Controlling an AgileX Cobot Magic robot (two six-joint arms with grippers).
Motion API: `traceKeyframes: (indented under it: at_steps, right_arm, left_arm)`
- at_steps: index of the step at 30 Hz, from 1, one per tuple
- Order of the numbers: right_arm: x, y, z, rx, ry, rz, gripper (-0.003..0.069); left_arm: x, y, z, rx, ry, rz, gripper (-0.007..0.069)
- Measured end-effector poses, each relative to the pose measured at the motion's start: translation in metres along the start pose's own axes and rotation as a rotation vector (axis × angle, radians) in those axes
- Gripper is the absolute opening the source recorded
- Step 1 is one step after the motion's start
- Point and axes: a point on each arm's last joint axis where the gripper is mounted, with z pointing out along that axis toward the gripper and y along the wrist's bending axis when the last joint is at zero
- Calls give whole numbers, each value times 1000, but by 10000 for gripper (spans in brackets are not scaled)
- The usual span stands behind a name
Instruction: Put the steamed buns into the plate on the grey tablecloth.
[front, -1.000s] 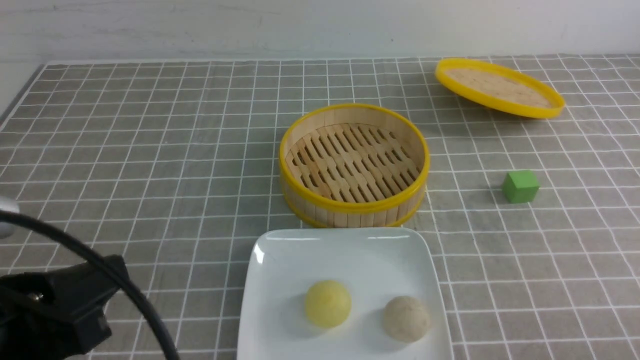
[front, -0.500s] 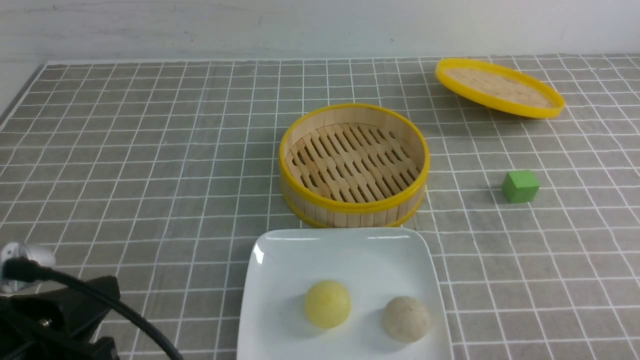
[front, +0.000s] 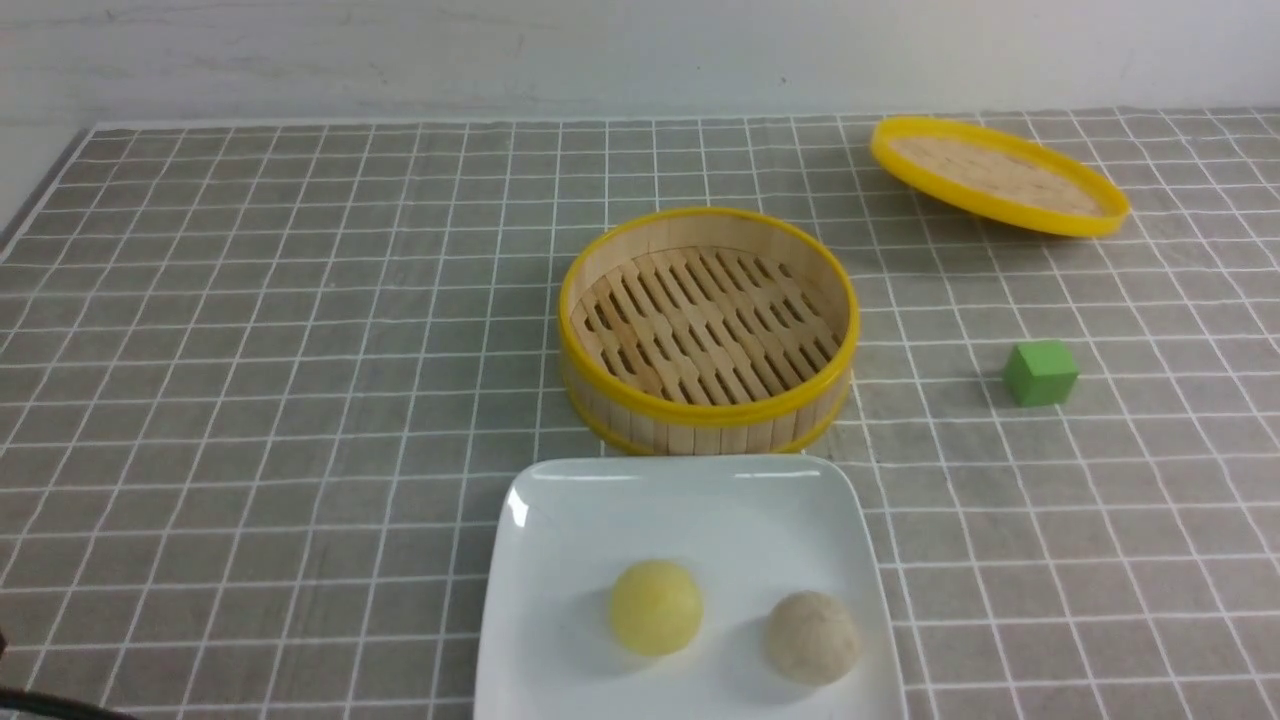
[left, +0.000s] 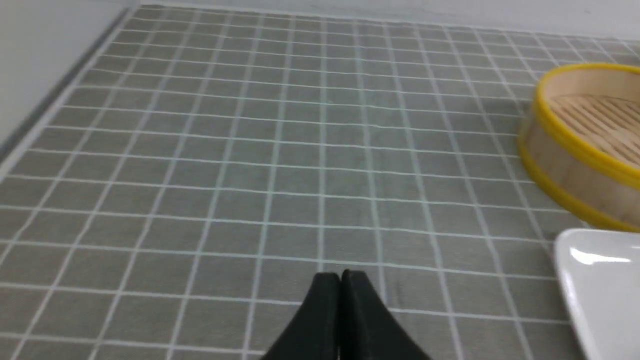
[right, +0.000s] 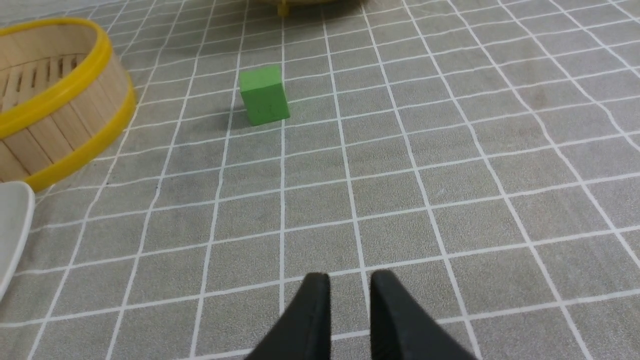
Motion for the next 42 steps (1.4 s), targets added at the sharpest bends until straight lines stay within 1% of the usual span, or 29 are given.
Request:
traceKeyframes:
  at_steps: [2,3,5,7,9,15,18,42]
  right_arm:
    - [0,0,0,0,0,0,144]
    - [0,0,0,0,0,0,144]
    - [0,0,0,0,0,0,144]
    - [0,0,0,0,0,0,144]
    - [0,0,0,0,0,0,146]
    - [0,0,0,0,0,0,153]
    - [0,0,0,0,0,0,157]
    - [0,0,0,0,0,0,191]
  left_arm:
    - [19,5,1,-59,-22,-19,19]
    - [21,5,1,-63,-27,-21,19]
    - [41,8,8,-106,3,-40,20]
    - [54,9,12,-116,34,-43,20]
    - [57,8,13,-107,40,-40,20]
    - [58,5,14,-36,51,28,25]
    - [58,4,14,-27,54,41,31]
    - [58,4,14,-32,53,70,55]
